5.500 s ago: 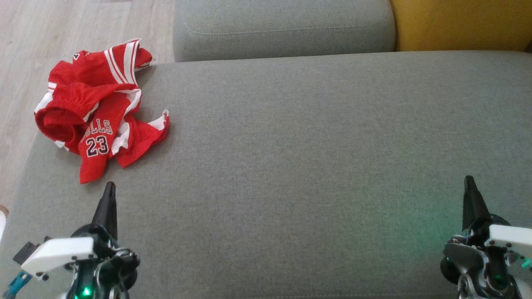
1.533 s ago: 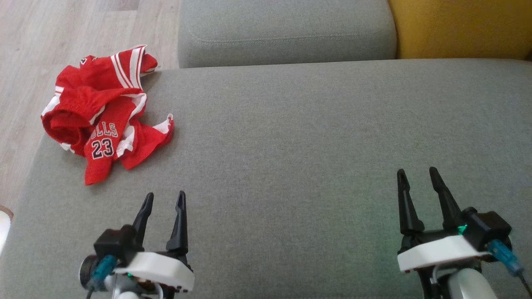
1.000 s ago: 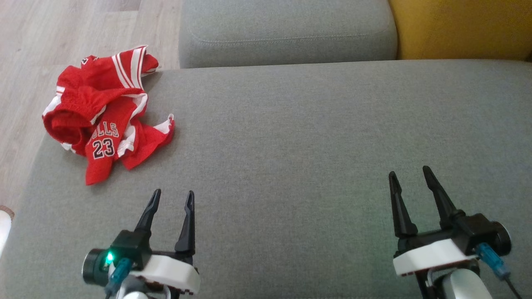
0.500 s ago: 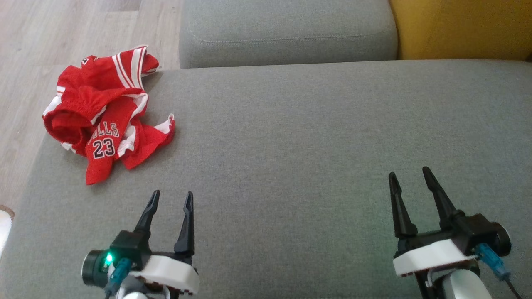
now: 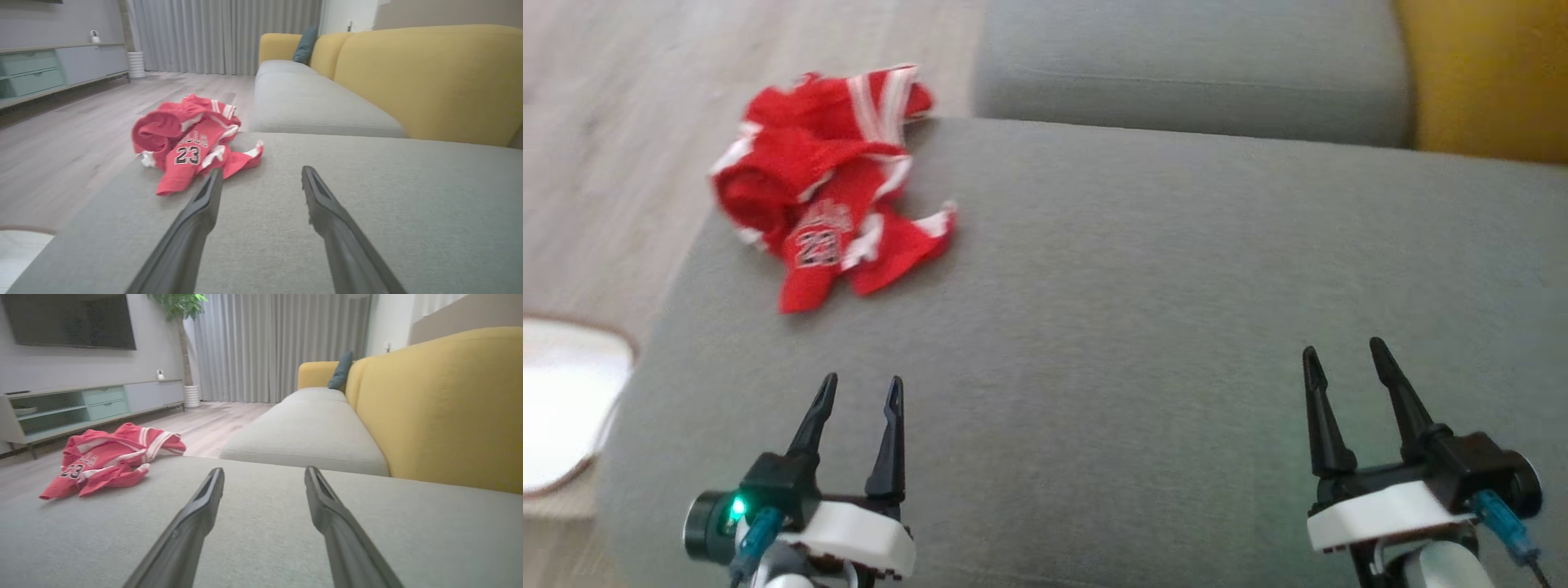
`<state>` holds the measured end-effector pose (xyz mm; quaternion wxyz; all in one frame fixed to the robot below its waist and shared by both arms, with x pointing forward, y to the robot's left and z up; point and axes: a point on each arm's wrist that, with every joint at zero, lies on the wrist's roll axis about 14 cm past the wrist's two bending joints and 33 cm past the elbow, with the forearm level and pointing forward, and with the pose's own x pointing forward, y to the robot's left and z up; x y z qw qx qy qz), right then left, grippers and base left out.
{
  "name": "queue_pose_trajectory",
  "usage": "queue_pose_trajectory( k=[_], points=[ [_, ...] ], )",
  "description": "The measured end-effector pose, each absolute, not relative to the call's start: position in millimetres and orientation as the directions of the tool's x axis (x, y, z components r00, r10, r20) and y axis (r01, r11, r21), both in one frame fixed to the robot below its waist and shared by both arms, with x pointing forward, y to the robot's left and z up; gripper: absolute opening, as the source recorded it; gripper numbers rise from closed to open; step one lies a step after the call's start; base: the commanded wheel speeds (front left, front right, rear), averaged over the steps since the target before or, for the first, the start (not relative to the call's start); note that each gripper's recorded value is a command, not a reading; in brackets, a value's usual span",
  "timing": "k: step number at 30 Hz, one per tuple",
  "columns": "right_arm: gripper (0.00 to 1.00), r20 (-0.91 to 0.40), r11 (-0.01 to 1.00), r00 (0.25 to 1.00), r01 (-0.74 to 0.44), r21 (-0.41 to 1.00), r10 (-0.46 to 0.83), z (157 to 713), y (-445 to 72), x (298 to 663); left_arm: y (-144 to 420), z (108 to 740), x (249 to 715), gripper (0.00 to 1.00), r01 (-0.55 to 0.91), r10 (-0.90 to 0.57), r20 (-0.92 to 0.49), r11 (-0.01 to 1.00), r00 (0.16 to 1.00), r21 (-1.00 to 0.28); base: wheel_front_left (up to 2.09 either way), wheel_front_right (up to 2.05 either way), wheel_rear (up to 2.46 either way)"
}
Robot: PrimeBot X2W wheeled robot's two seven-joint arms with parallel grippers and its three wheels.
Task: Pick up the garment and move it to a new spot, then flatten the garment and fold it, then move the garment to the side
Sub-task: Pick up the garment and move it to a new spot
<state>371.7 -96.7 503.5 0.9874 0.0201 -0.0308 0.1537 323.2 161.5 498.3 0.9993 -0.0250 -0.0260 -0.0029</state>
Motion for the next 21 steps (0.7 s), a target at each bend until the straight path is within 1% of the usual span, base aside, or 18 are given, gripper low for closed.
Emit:
queue_pose_trajectory(
  k=[9, 14, 17, 21],
  points=[
    [1.0, 0.073, 0.853, 0.853, -0.52, 0.038, 0.516, 506, -16, 381, 229, 503, 280, 1.0, -0.23, 0.233, 0.07, 0.972, 0.97, -0.05, 0.0, 0.0, 0.0],
    [1.0, 0.075, 0.788, 0.788, -0.614, 0.038, 0.611, 507, 23, 378, 252, 504, 256, 1.0, -0.321, 0.325, 0.074, 0.945, 0.943, -0.053, 0.0, 0.0, 0.0],
    [1.0, 0.074, 0.756, 0.757, -0.653, 0.042, 0.65, 507, 40, 374, 260, 502, 245, 1.0, -0.357, 0.36, 0.069, 0.933, 0.93, -0.054, 0.0, 0.0, 0.0],
    [1.0, 0.074, 0.747, 0.748, -0.663, 0.045, 0.659, 506, 45, 375, 260, 495, 239, 1.0, -0.368, 0.371, 0.046, 0.928, 0.928, -0.054, 0.0, 0.0, 0.0]
  ],
)
